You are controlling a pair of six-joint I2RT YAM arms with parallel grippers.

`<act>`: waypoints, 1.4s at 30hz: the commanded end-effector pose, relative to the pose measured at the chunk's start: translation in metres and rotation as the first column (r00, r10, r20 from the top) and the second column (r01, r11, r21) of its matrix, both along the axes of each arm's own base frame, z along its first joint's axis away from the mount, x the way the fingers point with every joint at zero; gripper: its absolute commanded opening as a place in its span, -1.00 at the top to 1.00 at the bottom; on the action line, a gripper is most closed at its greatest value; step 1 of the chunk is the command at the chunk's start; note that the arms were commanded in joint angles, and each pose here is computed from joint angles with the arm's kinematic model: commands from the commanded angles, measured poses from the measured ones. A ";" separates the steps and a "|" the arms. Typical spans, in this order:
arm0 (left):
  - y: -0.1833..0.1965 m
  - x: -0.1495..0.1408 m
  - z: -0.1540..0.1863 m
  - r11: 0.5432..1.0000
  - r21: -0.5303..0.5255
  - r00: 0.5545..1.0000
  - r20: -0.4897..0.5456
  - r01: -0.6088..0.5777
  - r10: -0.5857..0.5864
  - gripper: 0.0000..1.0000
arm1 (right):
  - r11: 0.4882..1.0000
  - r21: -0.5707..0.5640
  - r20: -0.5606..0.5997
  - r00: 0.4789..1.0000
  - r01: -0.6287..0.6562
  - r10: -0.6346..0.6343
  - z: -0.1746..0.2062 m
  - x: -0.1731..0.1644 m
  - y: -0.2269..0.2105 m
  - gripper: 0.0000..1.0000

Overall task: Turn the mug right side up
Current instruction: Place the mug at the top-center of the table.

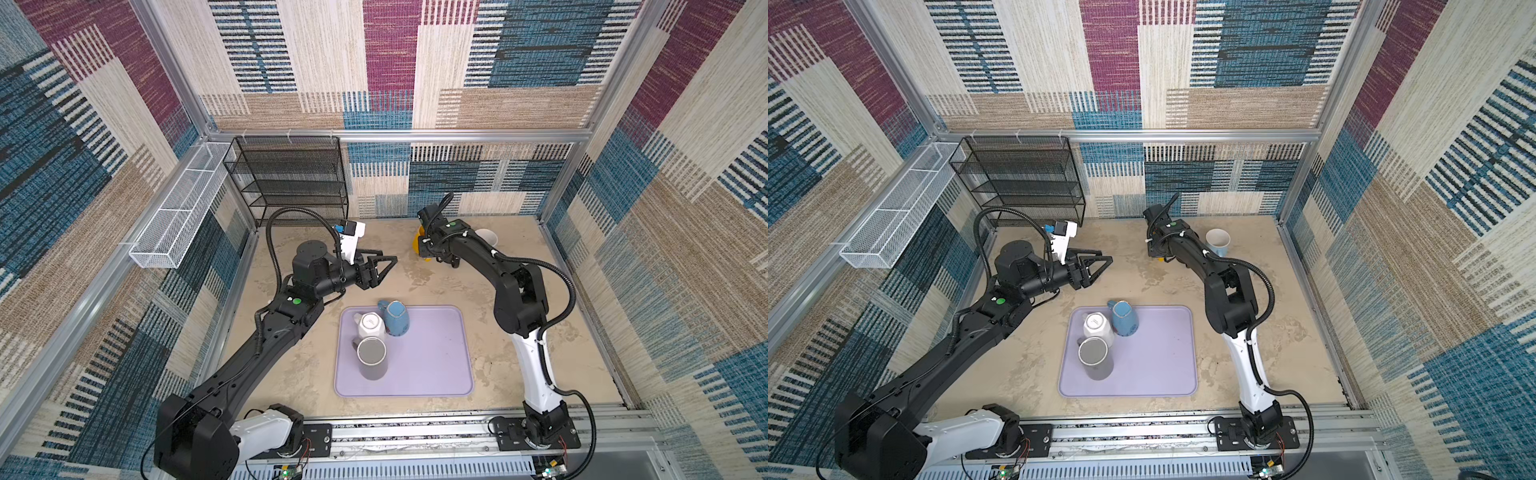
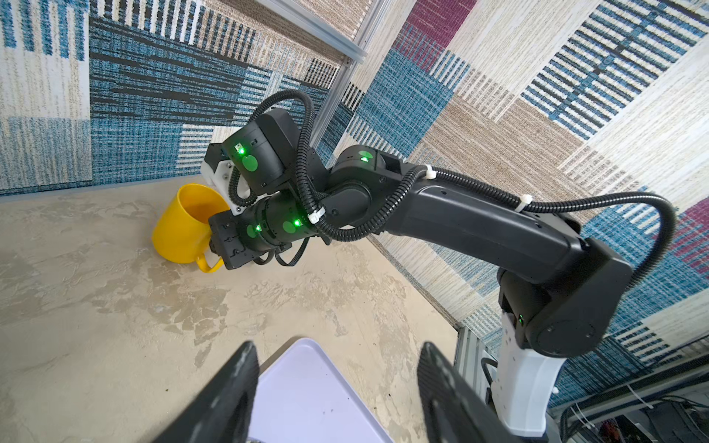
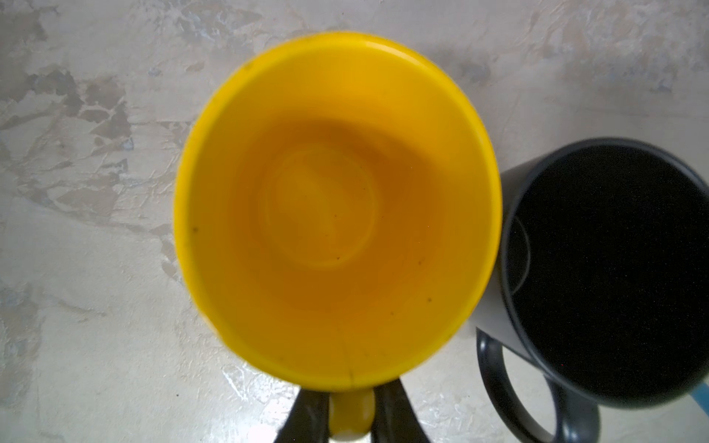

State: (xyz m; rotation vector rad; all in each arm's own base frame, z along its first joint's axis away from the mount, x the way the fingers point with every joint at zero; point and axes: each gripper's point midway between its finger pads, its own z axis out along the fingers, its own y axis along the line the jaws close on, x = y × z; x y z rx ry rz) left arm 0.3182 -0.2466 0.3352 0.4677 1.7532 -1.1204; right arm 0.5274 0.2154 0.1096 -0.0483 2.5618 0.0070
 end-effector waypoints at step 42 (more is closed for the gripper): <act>0.003 -0.008 0.007 1.000 0.029 1.000 0.016 0.009 -0.010 -0.36 | 0.997 -0.079 -0.025 0.999 -0.021 0.020 -0.012 0.001 0.011 0.36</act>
